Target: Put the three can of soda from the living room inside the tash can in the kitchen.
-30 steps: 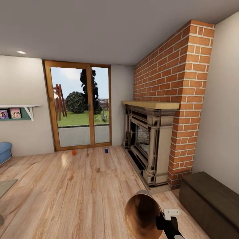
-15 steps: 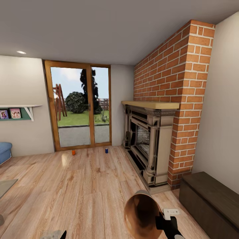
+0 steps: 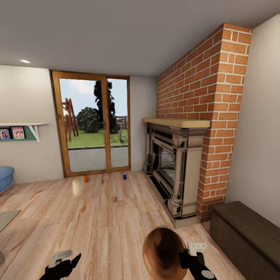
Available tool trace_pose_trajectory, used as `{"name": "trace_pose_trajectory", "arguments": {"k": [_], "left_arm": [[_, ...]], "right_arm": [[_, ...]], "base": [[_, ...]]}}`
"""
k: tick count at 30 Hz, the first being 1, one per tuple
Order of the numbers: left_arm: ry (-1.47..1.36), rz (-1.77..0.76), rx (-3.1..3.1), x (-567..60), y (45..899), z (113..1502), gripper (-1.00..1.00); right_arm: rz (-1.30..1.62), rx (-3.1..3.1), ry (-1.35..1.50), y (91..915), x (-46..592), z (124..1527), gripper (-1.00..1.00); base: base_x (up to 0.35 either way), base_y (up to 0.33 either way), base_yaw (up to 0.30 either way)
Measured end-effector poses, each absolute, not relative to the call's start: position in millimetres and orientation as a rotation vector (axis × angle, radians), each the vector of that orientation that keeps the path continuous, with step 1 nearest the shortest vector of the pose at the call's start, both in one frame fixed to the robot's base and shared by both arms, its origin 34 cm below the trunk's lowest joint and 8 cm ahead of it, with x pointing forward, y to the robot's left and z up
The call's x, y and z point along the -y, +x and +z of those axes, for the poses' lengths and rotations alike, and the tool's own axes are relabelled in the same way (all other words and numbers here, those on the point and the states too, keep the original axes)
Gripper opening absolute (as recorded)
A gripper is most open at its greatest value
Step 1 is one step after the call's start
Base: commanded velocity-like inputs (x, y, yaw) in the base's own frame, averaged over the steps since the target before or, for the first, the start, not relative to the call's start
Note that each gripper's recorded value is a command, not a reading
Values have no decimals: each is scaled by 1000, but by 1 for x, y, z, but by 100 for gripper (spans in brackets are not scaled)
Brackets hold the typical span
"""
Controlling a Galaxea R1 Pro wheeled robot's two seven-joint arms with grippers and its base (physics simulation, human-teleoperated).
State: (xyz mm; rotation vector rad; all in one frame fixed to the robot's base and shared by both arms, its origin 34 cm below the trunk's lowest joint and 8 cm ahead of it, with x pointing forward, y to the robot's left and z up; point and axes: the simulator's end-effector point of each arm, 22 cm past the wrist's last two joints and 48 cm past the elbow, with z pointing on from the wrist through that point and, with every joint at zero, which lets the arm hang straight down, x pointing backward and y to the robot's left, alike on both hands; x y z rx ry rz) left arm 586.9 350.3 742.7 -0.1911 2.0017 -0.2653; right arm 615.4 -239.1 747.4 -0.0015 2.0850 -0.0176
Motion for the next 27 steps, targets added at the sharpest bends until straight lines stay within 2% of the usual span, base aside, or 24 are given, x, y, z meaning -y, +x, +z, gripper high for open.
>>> {"name": "trace_pose_trajectory", "arguments": {"k": [12,27], "left_arm": [[-184,-258,-1992,-361,592,752,100],[-281,-266,-1976,-422,628,805,100]], "right_arm": [[-25,-2077,-15,653,238,788,-100],[14,-2060,-85,674,212,930,-100]], "base": [[0,0,0],[0,0,0]]}}
